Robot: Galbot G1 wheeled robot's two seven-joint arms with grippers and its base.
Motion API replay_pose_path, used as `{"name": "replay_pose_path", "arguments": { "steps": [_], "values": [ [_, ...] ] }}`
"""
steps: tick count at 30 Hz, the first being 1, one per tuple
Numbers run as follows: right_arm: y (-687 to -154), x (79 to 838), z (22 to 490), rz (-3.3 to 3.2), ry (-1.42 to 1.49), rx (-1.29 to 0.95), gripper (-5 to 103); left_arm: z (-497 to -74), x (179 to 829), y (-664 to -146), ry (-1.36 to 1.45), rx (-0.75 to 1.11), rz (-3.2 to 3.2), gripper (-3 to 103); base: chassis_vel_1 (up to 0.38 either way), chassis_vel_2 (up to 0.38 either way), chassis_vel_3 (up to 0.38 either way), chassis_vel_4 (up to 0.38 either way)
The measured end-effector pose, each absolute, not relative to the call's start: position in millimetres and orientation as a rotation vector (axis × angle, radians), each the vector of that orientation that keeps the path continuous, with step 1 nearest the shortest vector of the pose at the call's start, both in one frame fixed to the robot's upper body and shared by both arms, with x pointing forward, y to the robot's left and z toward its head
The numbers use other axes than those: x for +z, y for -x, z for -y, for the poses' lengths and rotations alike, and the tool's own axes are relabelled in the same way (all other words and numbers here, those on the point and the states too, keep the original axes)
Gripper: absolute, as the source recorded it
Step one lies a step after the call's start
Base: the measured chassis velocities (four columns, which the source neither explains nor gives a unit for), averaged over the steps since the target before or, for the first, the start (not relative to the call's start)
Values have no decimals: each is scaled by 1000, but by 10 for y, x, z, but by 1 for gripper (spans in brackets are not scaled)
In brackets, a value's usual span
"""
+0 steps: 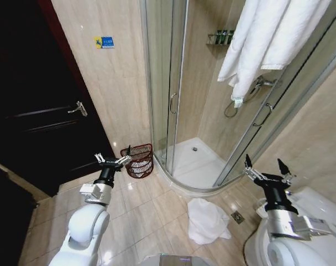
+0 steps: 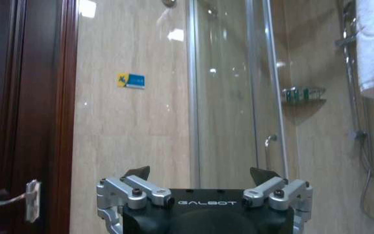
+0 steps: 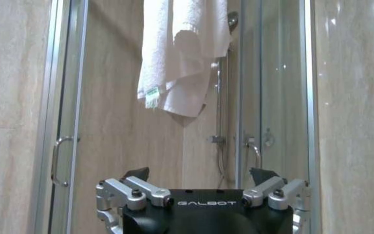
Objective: Discard the used towel into the hamper.
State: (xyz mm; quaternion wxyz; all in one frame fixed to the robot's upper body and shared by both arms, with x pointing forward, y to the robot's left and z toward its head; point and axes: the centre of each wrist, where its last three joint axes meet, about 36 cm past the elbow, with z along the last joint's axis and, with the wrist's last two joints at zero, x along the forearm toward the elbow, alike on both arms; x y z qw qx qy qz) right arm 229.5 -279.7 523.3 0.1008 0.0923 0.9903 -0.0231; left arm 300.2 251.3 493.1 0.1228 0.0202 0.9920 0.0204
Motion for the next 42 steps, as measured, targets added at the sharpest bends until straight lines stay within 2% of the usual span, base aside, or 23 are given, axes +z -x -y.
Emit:
{"name": "replay_pose_path", "arguments": {
  "steps": [5, 17, 19, 21, 25, 32, 42],
  "values": [
    [-2443, 5273, 2851, -2893, -280, -69, 100, -2487, 4889, -3005, -67, 42, -2873, 100, 0, 0, 0, 0],
    [-3432, 5898, 3313, -2609, -162, -91, 100, -2508, 4528, -3005, -53, 89, -2876, 100, 0, 0, 0, 0],
    [-3720, 6130, 3489, -2531, -169, -94, 100, -2532, 4445, -3023, -50, 110, -2886, 100, 0, 0, 0, 0],
    [-3775, 6192, 3534, -2517, -172, -99, 100, -2538, 4433, -3033, -51, 114, -2887, 100, 0, 0, 0, 0],
    [-4059, 6814, 3796, -2457, -160, -169, 100, -2591, 4381, -3060, -48, 144, -2898, 100, 0, 0, 0, 0],
    [-4232, 7581, 3966, -2387, -112, -271, 100, -2688, 4330, -2948, -11, 167, -2908, 100, 0, 0, 0, 0],
    [-4469, 8483, 3977, -2313, 27, -243, 100, -2729, 4355, -2900, 16, 172, -2891, 100, 0, 0, 0, 0]
  ]
}}
